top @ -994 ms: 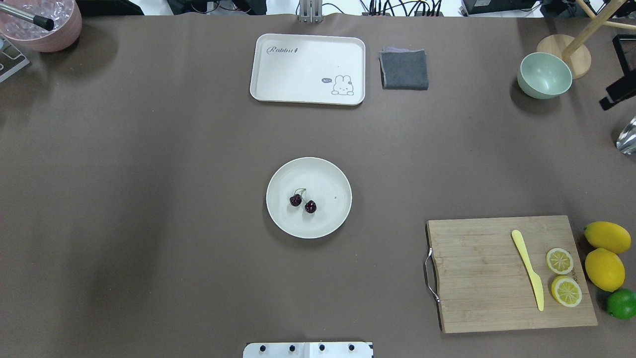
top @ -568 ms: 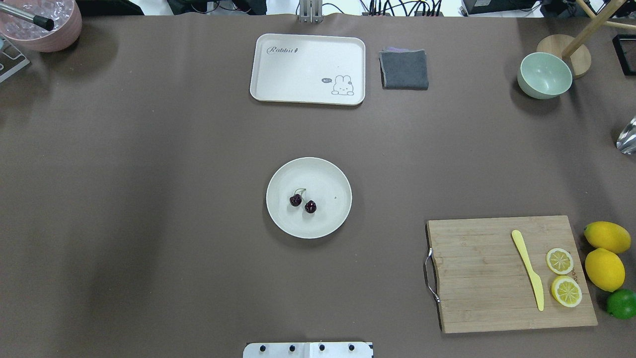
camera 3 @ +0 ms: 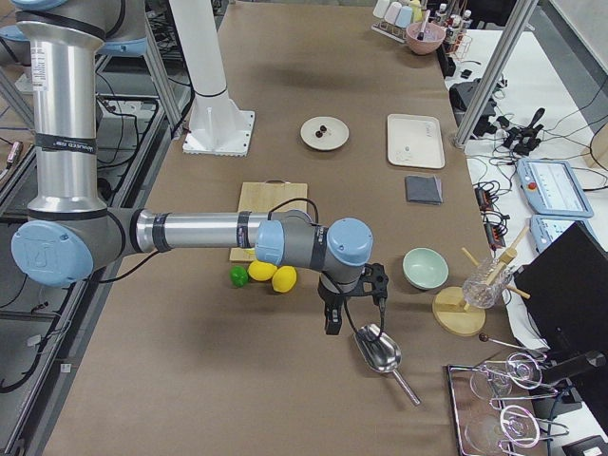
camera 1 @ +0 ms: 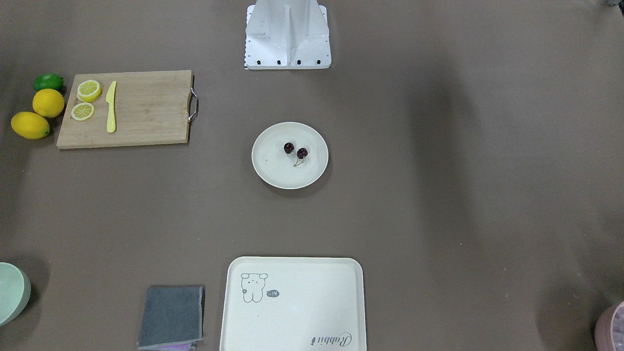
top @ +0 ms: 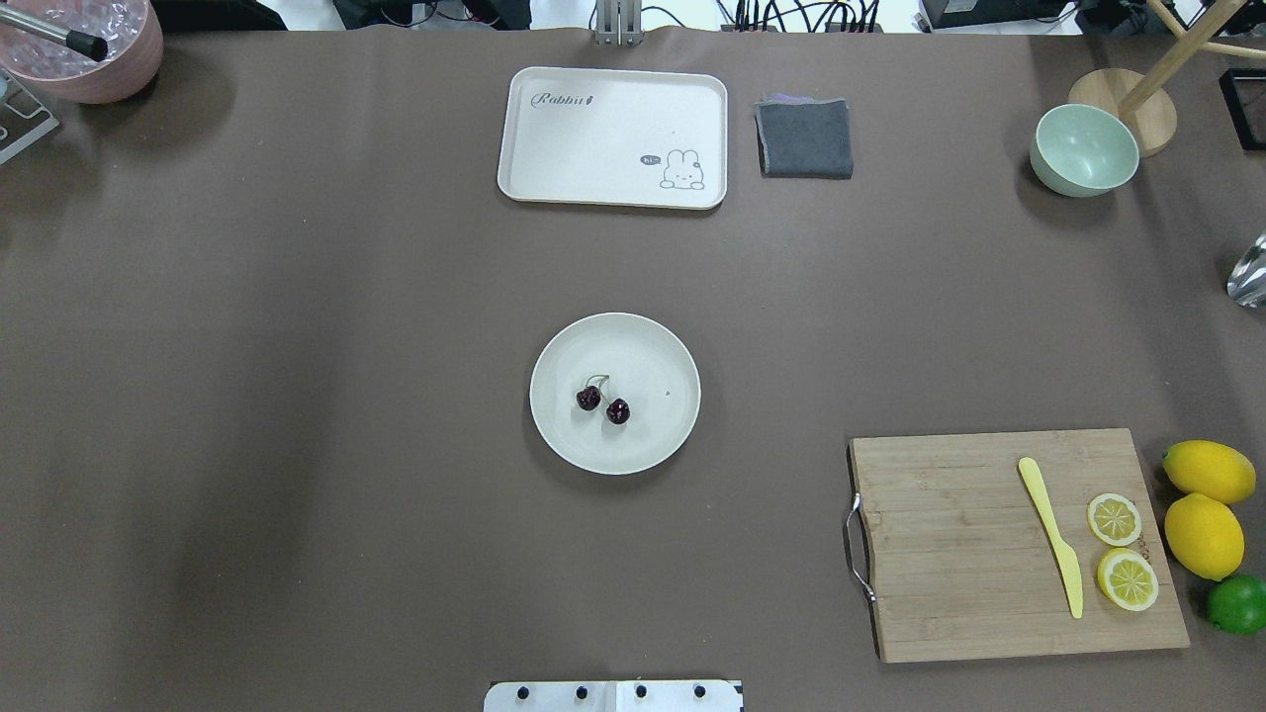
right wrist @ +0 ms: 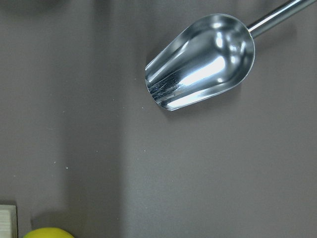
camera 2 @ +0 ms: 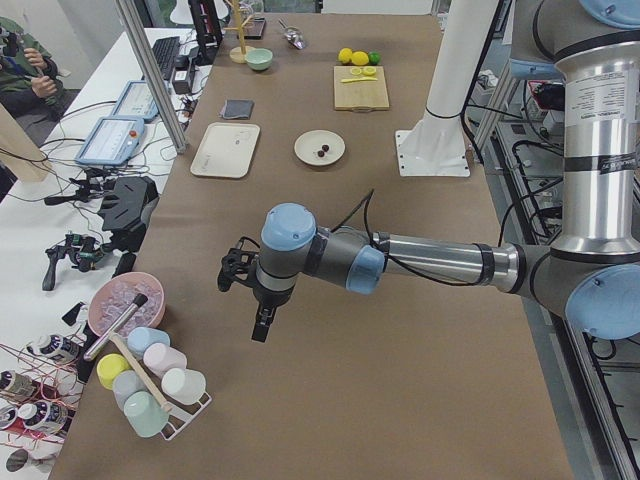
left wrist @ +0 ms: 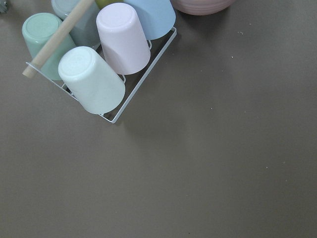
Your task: Place red cherry on plate
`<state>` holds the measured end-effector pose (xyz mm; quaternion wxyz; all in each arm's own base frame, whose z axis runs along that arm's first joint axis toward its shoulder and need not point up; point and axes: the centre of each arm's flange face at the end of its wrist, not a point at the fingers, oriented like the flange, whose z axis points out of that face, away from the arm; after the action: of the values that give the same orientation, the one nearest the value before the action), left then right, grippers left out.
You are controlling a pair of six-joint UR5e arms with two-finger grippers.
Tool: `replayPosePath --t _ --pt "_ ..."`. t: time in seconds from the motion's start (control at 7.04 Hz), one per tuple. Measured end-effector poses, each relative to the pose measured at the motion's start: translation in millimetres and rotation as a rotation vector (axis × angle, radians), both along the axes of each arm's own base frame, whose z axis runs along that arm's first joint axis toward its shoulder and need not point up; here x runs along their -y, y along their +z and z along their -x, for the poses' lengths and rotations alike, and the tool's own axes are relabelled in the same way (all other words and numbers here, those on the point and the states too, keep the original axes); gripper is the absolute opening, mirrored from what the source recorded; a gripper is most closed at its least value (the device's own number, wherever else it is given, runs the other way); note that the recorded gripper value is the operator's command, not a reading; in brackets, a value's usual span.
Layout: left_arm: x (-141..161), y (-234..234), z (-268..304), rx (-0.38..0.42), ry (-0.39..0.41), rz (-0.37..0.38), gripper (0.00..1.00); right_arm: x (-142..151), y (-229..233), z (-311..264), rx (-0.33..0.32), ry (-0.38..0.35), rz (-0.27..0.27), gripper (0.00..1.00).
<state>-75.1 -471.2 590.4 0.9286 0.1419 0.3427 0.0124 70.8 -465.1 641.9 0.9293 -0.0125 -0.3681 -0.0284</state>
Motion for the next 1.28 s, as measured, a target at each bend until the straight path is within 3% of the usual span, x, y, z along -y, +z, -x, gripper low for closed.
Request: replayPosePath --t 1.28 --pt "3.9 1.0 -2.5 -0.026 0.012 0.0 0.98 9.4 -10.0 -2.7 0.002 0.008 -0.02 1.0"
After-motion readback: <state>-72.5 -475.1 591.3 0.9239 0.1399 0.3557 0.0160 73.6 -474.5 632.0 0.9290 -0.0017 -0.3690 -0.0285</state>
